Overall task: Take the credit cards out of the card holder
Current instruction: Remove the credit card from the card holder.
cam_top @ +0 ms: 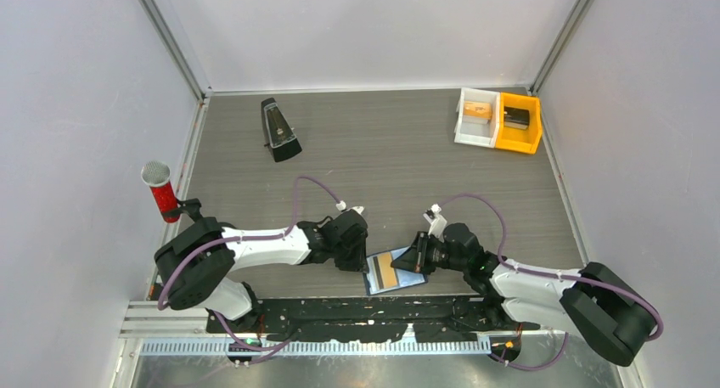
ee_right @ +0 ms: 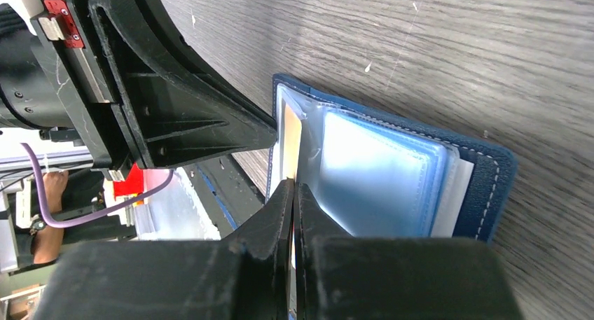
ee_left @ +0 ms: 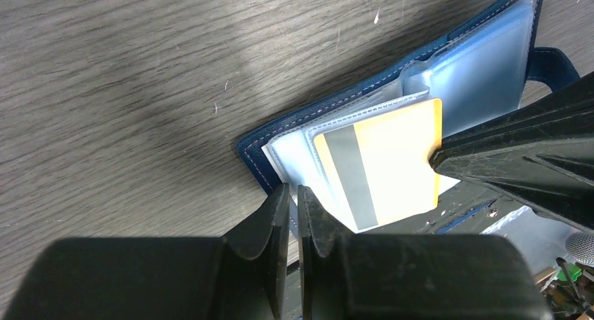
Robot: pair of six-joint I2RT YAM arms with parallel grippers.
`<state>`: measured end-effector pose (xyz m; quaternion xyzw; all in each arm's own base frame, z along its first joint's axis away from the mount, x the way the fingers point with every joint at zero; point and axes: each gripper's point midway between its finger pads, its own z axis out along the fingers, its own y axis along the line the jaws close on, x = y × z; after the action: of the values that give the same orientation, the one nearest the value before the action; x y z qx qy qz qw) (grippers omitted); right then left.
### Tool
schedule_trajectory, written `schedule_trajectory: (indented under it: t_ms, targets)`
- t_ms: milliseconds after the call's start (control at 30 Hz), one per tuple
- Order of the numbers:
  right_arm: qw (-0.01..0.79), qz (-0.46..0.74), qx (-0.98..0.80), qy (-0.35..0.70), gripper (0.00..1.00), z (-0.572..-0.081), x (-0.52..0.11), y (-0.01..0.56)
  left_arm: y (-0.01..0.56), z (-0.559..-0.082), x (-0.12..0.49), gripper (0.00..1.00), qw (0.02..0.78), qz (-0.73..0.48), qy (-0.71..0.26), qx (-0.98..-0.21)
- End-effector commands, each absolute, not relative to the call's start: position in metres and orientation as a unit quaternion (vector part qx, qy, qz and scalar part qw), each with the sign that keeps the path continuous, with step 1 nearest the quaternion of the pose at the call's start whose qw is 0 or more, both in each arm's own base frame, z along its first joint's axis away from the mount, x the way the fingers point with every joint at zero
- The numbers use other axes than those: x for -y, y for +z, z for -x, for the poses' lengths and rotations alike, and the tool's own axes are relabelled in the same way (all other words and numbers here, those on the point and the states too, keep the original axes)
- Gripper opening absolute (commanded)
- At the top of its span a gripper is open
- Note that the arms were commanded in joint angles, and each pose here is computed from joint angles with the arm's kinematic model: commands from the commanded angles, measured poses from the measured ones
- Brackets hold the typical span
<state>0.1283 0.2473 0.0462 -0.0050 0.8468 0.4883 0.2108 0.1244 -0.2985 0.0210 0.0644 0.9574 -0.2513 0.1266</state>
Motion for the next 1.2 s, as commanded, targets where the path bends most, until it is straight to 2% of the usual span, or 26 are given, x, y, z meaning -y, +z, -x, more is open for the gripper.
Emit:
schedule_trajectory:
  t_ms: [0, 267, 433, 467, 833, 1000, 1167]
  targets:
    - [0.235, 0.018, -0.839, 0.49, 0.05, -0.136, -0.249, 0.058, -0.002, -0.119, 0.276, 0.12, 0.118, -0.068, -0.201, -0.97]
    - [0.185, 0.035, -0.793, 0.579, 0.05, -0.118, -0.27, 0.084, -0.001, -0.119, 0.278, 0.12, 0.119, -0.069, -0.205, -0.969]
    - [0.18, 0.032, -0.787, 0.59, 0.09, -0.116, -0.271, 0.082, 0.0, -0.119, 0.277, 0.12, 0.12, -0.07, -0.204, -0.969]
    - [0.181, 0.032, -0.785, 0.591, 0.07, -0.116, -0.27, 0.082, 0.0, -0.119, 0.277, 0.11, 0.12, -0.07, -0.204, -0.969]
    - [0.201, 0.005, -0.831, 0.519, 0.05, -0.128, -0.254, 0.058, -0.004, -0.12, 0.273, 0.11, 0.119, -0.073, -0.192, -0.972]
    - [0.252, 0.014, -0.838, 0.483, 0.05, -0.141, -0.244, 0.069, -0.005, -0.12, 0.274, 0.11, 0.122, -0.071, -0.195, -0.971]
    - [0.256, 0.023, -0.843, 0.473, 0.05, -0.141, -0.241, 0.074, -0.005, -0.121, 0.278, 0.11, 0.119, -0.076, -0.197, -0.97]
